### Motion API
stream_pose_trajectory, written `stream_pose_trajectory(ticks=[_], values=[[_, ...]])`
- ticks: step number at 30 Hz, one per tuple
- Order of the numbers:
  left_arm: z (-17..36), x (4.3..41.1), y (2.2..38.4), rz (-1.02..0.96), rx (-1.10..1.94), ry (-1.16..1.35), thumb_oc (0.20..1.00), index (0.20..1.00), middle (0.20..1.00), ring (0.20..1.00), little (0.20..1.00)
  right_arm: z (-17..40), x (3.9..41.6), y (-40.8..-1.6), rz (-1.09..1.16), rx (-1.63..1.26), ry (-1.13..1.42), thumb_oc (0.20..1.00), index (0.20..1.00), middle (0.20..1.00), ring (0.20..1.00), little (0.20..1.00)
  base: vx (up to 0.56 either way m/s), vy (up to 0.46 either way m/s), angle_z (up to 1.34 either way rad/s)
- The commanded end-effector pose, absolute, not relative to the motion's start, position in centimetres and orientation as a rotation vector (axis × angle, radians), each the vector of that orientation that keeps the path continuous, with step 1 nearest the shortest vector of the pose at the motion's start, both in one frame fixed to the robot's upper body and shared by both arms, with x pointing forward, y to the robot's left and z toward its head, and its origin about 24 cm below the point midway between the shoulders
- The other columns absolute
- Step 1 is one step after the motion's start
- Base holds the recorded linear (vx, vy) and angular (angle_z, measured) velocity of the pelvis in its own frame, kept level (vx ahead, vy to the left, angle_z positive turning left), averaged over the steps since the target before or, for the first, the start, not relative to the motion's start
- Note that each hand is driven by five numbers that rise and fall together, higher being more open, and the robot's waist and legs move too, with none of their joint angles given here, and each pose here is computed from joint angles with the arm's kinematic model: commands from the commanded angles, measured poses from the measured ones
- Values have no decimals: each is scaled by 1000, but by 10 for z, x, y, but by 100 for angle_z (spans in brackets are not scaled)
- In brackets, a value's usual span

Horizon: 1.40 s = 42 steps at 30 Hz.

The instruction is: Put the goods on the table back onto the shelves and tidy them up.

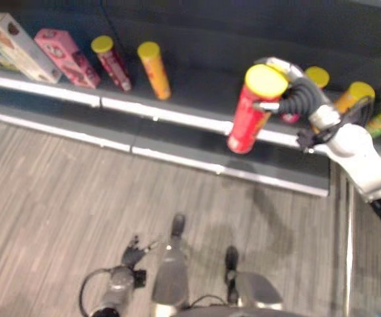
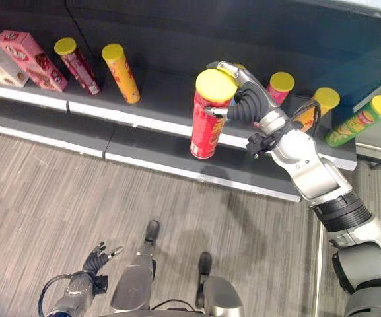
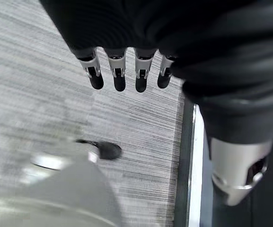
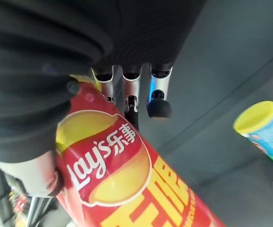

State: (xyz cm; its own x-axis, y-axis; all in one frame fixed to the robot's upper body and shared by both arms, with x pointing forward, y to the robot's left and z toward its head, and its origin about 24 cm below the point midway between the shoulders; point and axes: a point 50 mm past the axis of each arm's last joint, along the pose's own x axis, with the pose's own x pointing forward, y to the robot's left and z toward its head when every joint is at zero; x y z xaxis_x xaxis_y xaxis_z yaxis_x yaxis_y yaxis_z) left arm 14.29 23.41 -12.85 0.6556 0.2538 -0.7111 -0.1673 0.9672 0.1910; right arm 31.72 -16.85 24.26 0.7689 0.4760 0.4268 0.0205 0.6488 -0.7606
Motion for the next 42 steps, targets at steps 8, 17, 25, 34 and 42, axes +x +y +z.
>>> stream_pose_trajectory(ticks=[8,17,25,34,42], values=[[-118,128,278,357,241,814,1000,1000,1000,1000,1000,251,317,-157,232,-804,-756,200,200,200,200,200,104,236,-30],[-113,135,285,381,218,784,1000,1000,1000,1000,1000,261,328,-169,85,-870,-766,200,200,200,200,200,50,-24,-4],[-112,143,272,380,175,740,1000,1000,1000,1000,1000,294,338,-163,-56,-964,-877,200,200,200,200,200,16,-71,22],[-112,146,263,370,159,724,1000,1000,1000,1000,1000,331,344,-159,-217,-961,-981,200,200,200,200,200,17,-28,28],[-111,153,254,352,154,697,1000,1000,1000,1000,1000,342,352,-157,-347,-918,-1004,200,200,200,200,200,9,2,6]])
